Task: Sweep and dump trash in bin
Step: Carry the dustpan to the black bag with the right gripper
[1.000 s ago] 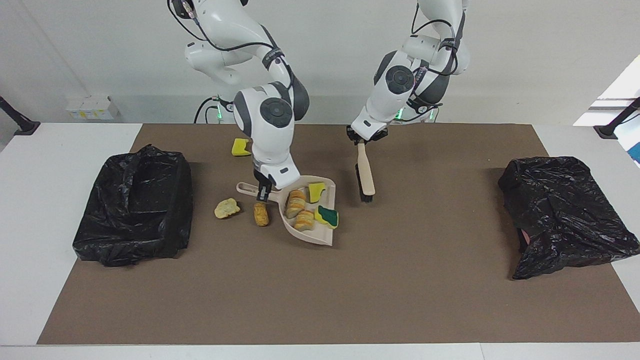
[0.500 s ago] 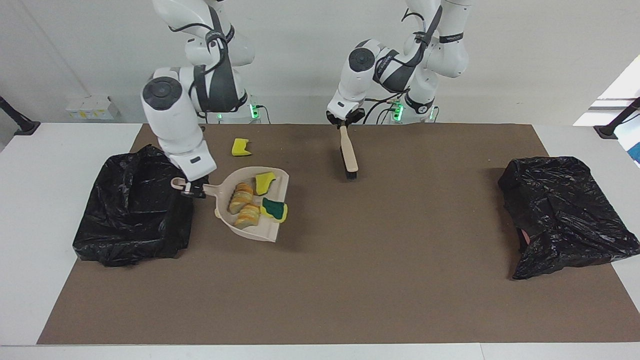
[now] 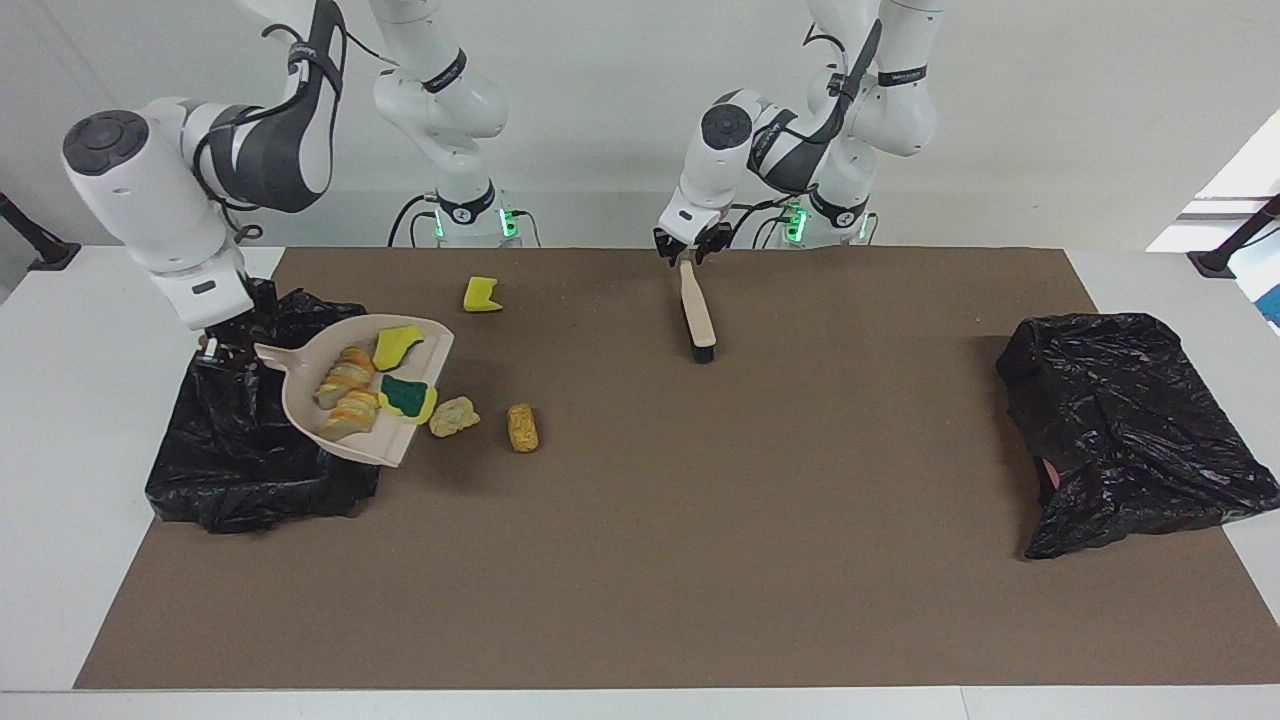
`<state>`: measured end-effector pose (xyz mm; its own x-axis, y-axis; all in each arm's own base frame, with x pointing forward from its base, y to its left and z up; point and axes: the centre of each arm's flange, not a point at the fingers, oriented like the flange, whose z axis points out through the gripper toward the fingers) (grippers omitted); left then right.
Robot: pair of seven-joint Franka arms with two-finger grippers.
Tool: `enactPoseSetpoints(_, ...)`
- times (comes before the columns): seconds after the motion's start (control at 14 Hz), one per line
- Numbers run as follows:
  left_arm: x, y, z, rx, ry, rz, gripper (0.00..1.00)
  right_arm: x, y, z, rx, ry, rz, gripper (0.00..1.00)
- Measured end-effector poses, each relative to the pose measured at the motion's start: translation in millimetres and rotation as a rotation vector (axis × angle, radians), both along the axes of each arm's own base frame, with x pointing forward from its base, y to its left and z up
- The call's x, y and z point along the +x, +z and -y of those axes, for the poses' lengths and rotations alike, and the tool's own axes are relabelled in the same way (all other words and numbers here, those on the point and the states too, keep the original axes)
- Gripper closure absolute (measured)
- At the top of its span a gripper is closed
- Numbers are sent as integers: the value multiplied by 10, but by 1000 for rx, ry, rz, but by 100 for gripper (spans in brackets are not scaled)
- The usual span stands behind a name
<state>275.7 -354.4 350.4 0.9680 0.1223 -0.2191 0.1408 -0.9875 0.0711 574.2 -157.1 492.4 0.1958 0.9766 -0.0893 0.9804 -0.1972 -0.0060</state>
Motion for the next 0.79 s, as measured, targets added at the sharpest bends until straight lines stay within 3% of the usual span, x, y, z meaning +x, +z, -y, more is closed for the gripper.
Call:
enactPoseSetpoints(0.21,424,113,-269,-11,98,5,0,-149,34,501,-86,-42,-13,68)
enactPoseSetpoints(0.36,768,213,-537,2,127,-4,0,-208,77,715,-173,-38,-20,68)
enactPoseSetpoints(0.57,1283,421,-919,33,96,42,0,-225,160,892,-355,23,-43,68)
enactPoseSetpoints(0.79,1691,519,-1374,6,47,82,0,-151,216,786,-505,115,-80,68)
